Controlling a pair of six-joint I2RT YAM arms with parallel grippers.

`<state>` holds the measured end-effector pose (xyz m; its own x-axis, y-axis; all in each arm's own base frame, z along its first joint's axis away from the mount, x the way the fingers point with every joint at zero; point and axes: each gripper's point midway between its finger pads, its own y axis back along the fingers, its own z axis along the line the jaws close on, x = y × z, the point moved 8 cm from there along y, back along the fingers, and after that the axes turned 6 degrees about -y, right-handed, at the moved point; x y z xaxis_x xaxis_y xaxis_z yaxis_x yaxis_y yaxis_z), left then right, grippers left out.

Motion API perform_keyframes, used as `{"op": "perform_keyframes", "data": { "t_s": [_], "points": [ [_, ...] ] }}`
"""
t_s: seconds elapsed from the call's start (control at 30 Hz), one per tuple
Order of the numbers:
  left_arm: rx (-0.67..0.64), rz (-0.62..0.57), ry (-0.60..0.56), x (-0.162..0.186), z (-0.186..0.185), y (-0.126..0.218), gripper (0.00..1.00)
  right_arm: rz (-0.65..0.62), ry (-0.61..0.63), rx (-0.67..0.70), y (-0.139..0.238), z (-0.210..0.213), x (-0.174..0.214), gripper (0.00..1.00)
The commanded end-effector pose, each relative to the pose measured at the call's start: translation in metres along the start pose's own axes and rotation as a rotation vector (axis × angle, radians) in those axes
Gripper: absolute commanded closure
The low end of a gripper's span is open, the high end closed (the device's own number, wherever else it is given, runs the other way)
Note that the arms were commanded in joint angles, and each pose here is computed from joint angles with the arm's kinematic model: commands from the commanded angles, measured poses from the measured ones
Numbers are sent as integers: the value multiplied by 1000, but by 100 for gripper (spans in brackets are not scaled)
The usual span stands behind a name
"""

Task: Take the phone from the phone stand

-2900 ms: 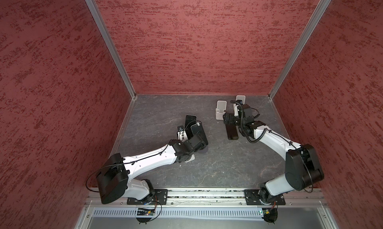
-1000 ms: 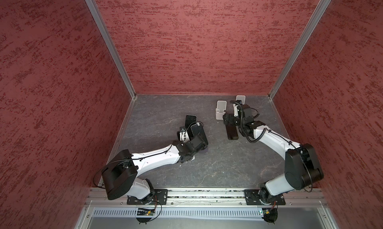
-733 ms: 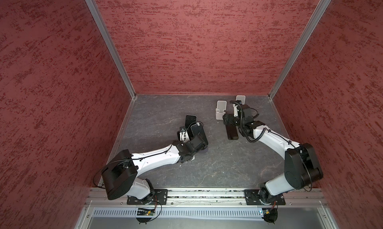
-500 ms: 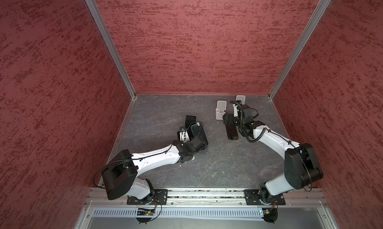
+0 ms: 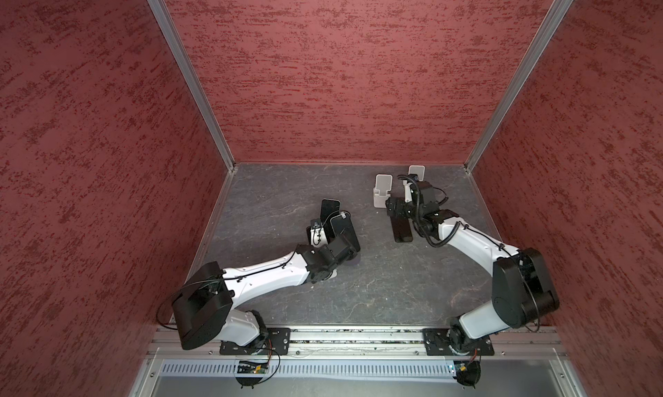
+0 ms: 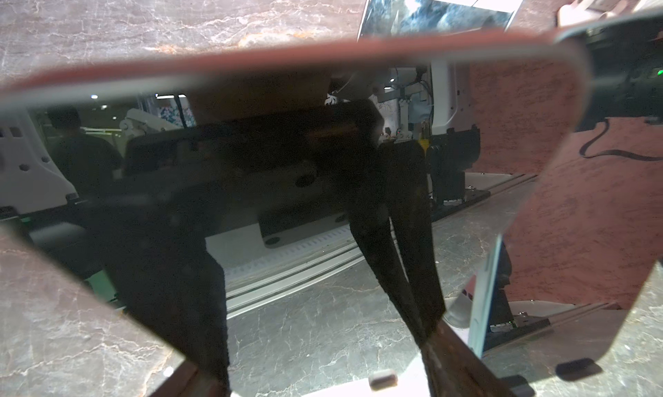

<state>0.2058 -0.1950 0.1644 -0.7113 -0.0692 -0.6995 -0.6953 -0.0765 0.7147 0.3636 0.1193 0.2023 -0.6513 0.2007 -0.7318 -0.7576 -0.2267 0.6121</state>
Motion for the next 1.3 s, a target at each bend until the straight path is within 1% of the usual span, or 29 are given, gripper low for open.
{"op": "perform_keyframes", "data": {
  "t_s": [0.0,0.43,0.57,0.77,0.97,1.27],
  "points": [
    [20,-60,14,-9,1,7,36,-13,-2,-8,2,1,-5,1],
    [70,-97,24,-15,6,17,37,-13,-4,-12,2,1,-5,1],
    [68,-109,20,-19,10,20,38,-14,-4,-16,2,2,-5,1],
    [48,-124,31,-22,23,26,38,-12,-4,-15,2,2,-5,1],
    [42,-136,69,-24,41,31,38,-13,-5,-16,3,1,-5,1],
    [30,-127,105,-28,61,33,38,-15,-5,-21,5,2,-6,1]
  ]
}}
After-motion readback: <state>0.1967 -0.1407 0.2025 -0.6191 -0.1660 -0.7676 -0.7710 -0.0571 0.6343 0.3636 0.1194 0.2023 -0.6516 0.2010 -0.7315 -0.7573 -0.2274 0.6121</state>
